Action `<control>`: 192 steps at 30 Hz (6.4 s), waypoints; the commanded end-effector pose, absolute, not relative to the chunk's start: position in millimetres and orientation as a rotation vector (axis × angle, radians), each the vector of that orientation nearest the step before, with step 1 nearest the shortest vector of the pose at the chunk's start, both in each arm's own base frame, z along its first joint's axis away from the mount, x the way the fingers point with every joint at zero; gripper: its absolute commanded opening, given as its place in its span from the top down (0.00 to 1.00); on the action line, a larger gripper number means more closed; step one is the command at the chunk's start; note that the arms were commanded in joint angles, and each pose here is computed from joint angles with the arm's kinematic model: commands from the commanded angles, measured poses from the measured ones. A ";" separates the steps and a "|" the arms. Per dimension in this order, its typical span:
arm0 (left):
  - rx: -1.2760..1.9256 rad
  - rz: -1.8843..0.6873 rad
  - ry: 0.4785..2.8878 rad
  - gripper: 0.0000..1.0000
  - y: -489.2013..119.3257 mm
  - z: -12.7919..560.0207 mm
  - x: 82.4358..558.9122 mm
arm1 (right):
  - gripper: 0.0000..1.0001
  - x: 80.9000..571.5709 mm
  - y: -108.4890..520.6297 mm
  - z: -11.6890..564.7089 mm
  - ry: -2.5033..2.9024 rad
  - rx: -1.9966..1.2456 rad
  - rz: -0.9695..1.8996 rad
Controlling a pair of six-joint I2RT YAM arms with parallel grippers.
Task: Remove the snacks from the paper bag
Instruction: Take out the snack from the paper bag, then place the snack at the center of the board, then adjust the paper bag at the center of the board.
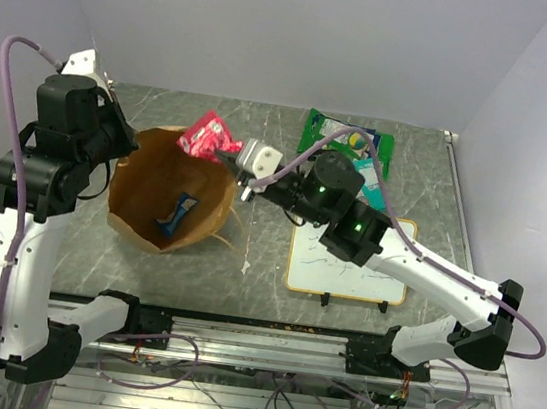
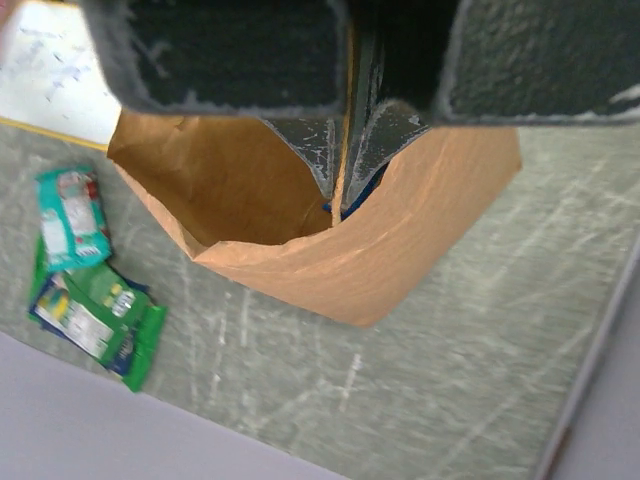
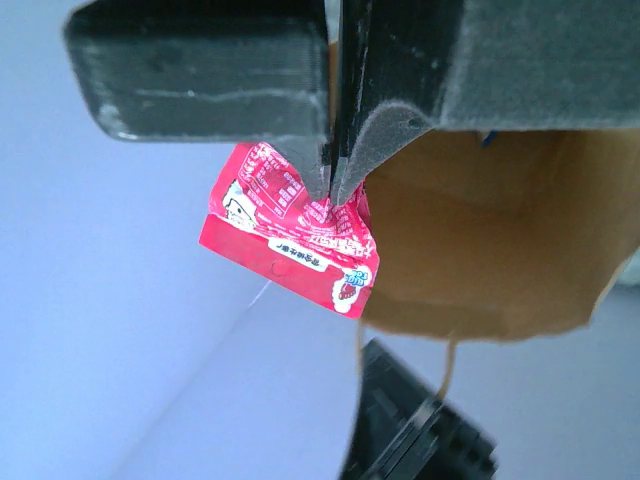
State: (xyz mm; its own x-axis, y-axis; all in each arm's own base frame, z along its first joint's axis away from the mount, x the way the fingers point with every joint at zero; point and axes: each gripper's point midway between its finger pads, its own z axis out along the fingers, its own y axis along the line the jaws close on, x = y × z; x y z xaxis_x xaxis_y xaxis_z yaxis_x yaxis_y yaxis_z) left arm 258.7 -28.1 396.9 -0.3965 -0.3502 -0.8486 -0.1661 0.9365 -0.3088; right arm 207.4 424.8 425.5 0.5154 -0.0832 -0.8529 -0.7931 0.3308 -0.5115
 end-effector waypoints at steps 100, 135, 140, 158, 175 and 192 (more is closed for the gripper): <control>-0.029 -0.656 2.208 0.93 -111.3 308.6 233.8 | 0.22 384.0 361.6 207.8 1.234 -1.317 0.650; -0.003 -0.627 2.199 0.93 -105.5 314.9 218.4 | 0.35 380.7 467.1 258.2 1.191 -0.926 0.208; 0.006 -0.613 2.194 0.93 -104.9 316.6 224.1 | 0.32 361.7 456.0 271.3 1.152 -0.917 0.278; 0.041 -0.551 2.119 0.93 -107.4 344.8 278.9 | 0.91 353.3 429.8 238.1 1.270 -0.888 0.313; 0.416 -0.525 2.128 0.93 -164.2 343.7 294.6 | 1.00 342.0 402.8 225.4 1.265 -0.892 0.378; 0.069 -0.488 2.209 0.93 -105.0 291.7 187.8 | 0.57 239.8 405.3 222.4 1.233 -1.249 0.550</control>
State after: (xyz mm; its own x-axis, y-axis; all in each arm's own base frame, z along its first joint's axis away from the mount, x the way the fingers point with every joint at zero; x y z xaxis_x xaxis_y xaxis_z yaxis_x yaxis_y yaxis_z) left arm 187.0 -115.8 291.1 -0.6436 0.0086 -0.7653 0.3409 0.8985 -0.2766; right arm 264.0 417.2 210.3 0.2467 -0.2574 -0.9343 -0.8675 0.3710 -0.3313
